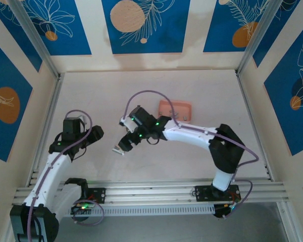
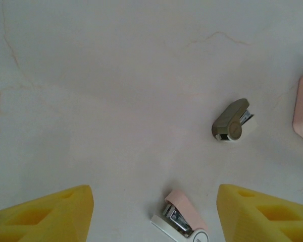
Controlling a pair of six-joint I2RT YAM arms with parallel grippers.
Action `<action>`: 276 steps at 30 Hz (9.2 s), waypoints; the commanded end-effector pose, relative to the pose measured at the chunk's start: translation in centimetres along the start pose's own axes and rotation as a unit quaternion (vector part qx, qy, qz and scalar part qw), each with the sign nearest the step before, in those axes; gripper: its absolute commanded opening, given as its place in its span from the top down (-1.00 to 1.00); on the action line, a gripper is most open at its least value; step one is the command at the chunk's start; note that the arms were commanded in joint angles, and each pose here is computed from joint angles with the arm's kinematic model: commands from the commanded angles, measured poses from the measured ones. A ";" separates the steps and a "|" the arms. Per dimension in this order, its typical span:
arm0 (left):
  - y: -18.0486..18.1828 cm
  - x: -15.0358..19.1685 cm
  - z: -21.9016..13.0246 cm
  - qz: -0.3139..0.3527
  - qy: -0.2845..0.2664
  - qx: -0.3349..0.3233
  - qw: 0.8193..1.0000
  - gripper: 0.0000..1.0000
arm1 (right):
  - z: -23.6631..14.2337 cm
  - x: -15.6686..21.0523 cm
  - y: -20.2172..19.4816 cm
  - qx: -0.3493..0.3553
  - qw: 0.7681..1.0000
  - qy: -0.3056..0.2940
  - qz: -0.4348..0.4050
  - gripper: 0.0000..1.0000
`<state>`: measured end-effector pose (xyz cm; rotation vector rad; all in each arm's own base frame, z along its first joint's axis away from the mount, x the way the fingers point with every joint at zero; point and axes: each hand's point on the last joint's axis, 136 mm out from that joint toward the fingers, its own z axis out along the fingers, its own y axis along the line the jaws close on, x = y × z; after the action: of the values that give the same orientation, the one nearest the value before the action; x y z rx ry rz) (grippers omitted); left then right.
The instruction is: Load the staples into the stapler
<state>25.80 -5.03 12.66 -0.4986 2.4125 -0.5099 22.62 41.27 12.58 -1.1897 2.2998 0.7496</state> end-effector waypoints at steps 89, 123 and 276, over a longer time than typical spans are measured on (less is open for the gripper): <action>-16.1 5.0 3.7 0.051 0.090 0.267 0.958 -0.06 | -4.2 -1.1 -4.6 0.035 0.956 -0.291 0.012 0.37; -16.5 4.5 4.4 0.088 0.066 0.279 0.954 0.95 | -5.6 -1.8 -5.2 0.032 0.950 -0.308 0.031 -0.16; -20.7 4.7 -1.3 0.444 -0.208 0.424 0.762 -0.17 | -13.5 0.2 -13.6 0.046 0.875 -0.275 0.395 0.68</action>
<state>26.79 -24.04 22.08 0.7853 1.3801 -0.7758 31.80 27.71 19.65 0.2140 2.1947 1.3084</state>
